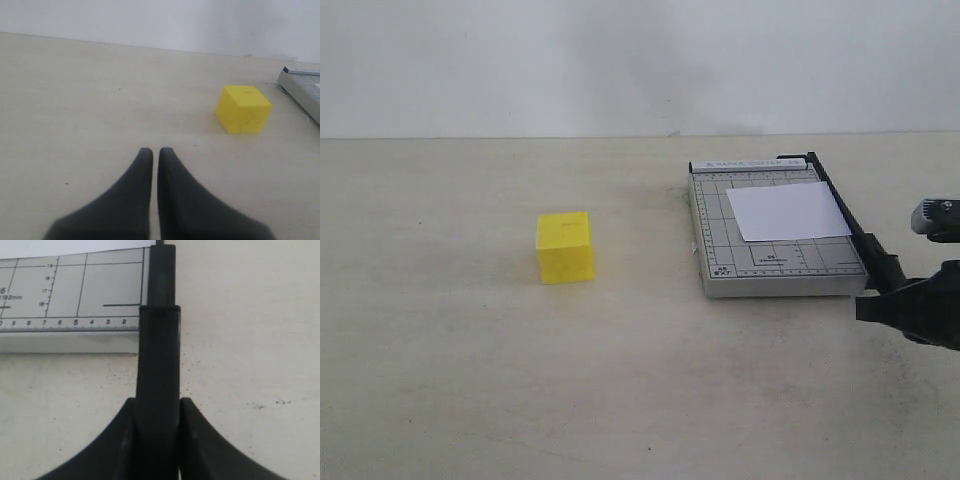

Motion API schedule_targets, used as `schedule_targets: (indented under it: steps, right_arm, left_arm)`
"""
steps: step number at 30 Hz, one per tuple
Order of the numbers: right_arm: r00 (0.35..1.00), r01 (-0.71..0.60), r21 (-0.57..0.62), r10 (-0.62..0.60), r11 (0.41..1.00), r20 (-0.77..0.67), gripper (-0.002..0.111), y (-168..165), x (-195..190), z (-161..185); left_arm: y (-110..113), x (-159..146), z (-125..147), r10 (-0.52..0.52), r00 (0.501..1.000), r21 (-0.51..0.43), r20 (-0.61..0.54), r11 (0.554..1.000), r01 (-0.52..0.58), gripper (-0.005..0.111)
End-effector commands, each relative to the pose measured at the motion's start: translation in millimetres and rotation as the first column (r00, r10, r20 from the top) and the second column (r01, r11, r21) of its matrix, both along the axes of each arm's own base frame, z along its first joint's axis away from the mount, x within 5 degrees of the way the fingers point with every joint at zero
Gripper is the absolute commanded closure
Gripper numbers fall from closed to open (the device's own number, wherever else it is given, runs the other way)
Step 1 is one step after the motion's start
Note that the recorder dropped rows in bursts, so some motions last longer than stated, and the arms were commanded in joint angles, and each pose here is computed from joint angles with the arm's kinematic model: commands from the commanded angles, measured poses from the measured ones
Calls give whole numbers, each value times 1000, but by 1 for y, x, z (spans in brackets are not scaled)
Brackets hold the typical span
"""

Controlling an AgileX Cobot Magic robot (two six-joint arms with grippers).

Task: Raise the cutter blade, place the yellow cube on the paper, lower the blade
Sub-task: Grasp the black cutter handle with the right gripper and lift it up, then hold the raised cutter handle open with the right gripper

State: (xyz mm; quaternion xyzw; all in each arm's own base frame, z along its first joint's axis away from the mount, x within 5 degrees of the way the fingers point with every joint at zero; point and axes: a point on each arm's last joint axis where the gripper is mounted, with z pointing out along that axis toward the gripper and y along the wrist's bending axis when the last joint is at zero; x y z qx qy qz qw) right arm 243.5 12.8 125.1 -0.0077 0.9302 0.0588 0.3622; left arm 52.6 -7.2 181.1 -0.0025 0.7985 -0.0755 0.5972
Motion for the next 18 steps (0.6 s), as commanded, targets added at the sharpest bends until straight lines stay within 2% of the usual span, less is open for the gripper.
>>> schedule_targets:
  steps: [1, 6, 11, 14, 18]
  right_arm:
    - [996, 19, 11, -20, 1000, 90, 108, -1, 2, 23]
    - [964, 14, 7, -16, 1000, 267, 108, -1, -2, 68]
    - [900, 12, 14, -18, 1000, 435, 108, -1, -9, 112]
    - [874, 8, 18, -16, 1000, 485, 108, -1, -13, 124]
    - [883, 16, 12, -20, 1000, 468, 108, -2, -14, 123]
  left_arm:
    - [0, 0, 0, 1, 1000, -4, 8, 1000, -1, 102]
    - [0, 0, 0, 1, 1000, -4, 8, 1000, -1, 102]
    - [0, 0, 0, 1, 1000, -4, 8, 1000, -1, 102]
    - [0, 0, 0, 1, 1000, -4, 8, 1000, -1, 102]
    - [0, 0, 0, 1, 1000, -4, 8, 1000, -1, 102]
